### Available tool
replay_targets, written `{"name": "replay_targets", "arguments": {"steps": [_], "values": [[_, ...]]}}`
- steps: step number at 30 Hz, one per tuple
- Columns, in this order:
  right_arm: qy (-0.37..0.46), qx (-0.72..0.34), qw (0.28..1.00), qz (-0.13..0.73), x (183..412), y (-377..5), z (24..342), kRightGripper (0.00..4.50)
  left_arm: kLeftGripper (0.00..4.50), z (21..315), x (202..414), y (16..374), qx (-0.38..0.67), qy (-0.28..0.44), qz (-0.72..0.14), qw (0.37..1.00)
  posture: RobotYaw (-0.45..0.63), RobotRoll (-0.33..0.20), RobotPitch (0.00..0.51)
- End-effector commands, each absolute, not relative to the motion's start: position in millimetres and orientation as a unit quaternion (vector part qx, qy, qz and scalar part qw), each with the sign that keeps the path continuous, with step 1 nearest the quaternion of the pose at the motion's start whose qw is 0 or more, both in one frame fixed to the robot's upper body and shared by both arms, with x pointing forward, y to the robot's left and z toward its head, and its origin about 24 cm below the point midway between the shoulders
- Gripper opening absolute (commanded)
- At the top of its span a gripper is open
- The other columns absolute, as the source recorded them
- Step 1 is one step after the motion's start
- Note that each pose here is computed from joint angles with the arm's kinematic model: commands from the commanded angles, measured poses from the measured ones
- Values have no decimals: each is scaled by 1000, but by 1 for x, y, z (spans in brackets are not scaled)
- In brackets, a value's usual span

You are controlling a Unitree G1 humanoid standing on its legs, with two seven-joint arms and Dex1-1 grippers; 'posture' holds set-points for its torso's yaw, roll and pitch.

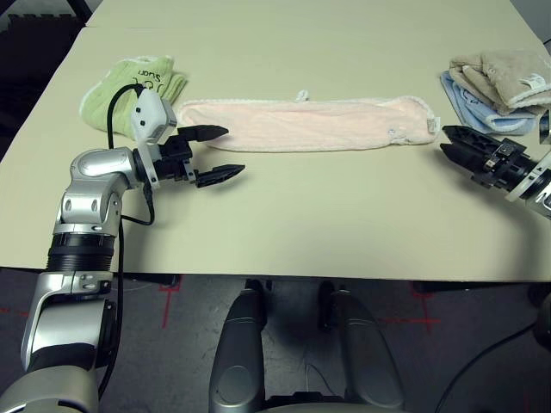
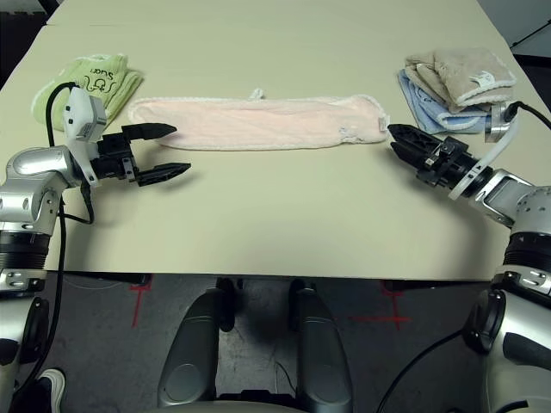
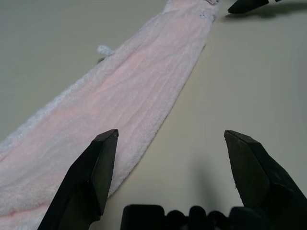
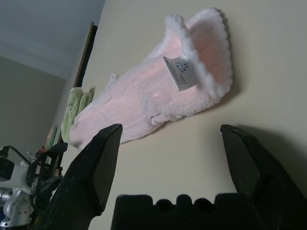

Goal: Fold the towel and set it aside.

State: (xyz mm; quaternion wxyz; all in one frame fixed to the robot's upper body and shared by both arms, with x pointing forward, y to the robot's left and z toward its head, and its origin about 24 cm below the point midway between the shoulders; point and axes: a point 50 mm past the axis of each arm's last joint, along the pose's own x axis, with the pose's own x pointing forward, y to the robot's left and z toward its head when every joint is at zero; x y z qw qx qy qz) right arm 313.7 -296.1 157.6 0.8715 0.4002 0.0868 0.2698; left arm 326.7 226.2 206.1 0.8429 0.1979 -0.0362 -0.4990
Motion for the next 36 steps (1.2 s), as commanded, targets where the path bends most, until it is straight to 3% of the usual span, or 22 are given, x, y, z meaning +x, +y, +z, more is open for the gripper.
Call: {"name": "replay_targets", "arguments": {"steps": [1,21,27,33,36], "values": [[68,406,882,229,314,-302,153,4453,4475,199,324,222,195,-27,-511,837,7,0,281],[81,430,879,190,343,-274,153,4453,4475,200,320,216,191,-29,-509,839,22,0,278],[83,431,878,193,341,-273,152,2548,4500,199,320,216,192,-28,-509,839,21,0,277],[79,436,874,201,335,-273,154,112,4500,199,320,215,192,-26,-510,838,16,0,275],[77,438,873,200,331,-275,154,48,4500,198,321,215,192,-25,-511,837,10,0,273]]}}
